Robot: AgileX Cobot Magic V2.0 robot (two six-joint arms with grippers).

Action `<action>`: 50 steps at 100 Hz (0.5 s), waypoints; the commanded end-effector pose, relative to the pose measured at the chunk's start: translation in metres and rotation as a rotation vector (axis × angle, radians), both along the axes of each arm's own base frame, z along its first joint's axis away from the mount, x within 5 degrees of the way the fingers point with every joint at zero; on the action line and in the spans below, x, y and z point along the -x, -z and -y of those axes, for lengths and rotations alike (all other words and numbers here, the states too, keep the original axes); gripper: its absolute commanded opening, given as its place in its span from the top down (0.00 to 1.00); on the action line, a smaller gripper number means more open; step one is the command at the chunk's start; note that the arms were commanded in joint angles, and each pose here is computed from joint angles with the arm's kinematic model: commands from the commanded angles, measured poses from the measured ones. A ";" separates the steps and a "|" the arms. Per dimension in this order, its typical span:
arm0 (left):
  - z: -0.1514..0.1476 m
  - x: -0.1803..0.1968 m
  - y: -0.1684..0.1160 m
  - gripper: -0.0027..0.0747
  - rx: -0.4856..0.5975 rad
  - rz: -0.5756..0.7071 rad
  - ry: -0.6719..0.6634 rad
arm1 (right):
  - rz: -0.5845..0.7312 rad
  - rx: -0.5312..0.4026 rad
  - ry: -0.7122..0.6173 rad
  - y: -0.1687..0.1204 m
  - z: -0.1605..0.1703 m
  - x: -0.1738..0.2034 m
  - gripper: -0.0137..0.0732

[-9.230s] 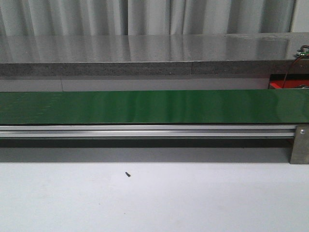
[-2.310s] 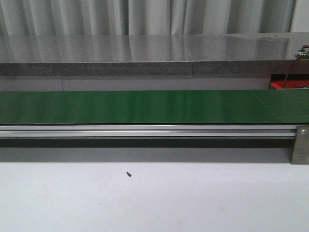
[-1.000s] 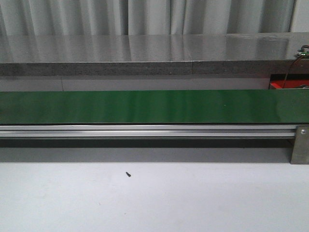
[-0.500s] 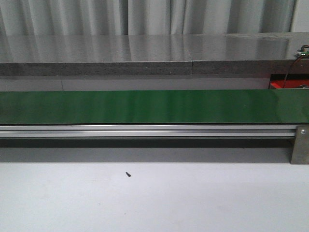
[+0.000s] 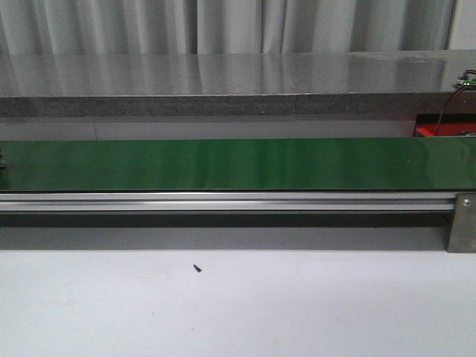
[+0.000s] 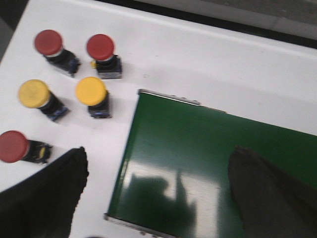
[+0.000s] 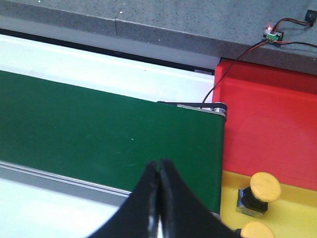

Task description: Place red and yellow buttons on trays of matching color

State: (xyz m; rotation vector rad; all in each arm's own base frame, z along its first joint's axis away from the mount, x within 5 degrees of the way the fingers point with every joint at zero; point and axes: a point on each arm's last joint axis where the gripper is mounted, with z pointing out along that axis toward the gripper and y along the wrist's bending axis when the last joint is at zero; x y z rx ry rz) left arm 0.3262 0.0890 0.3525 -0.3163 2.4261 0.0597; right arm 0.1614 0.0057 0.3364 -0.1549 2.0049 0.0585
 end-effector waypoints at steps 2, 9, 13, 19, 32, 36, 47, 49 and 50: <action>-0.027 0.011 -0.022 0.23 -0.037 0.107 -0.091 | 0.097 -0.007 0.020 -0.015 0.001 -0.001 0.92; -0.050 0.017 -0.018 0.23 -0.048 0.095 -0.160 | 0.097 -0.007 0.020 -0.015 0.001 -0.001 0.92; -0.063 0.020 -0.016 0.23 -0.051 0.095 -0.197 | 0.097 -0.007 0.020 -0.015 0.001 -0.001 0.92; -0.081 0.022 -0.010 0.23 -0.057 0.096 -0.247 | 0.097 -0.007 0.020 -0.015 0.001 -0.001 0.92; -0.113 0.022 0.008 0.23 -0.053 0.079 -0.325 | 0.097 -0.007 0.020 -0.015 0.001 -0.001 0.92; -0.119 0.020 0.017 0.23 -0.043 0.056 -0.337 | 0.097 -0.007 0.020 -0.015 0.001 -0.001 0.92; -0.132 0.011 0.045 0.23 -0.021 -0.015 -0.346 | 0.097 -0.007 0.020 -0.015 0.001 -0.001 0.92; -0.133 0.009 0.051 0.23 -0.020 -0.030 -0.344 | 0.097 -0.007 0.020 -0.015 0.001 -0.001 0.92; -0.134 0.008 0.053 0.23 -0.020 -0.035 -0.344 | 0.097 -0.007 0.020 -0.015 0.001 -0.001 0.92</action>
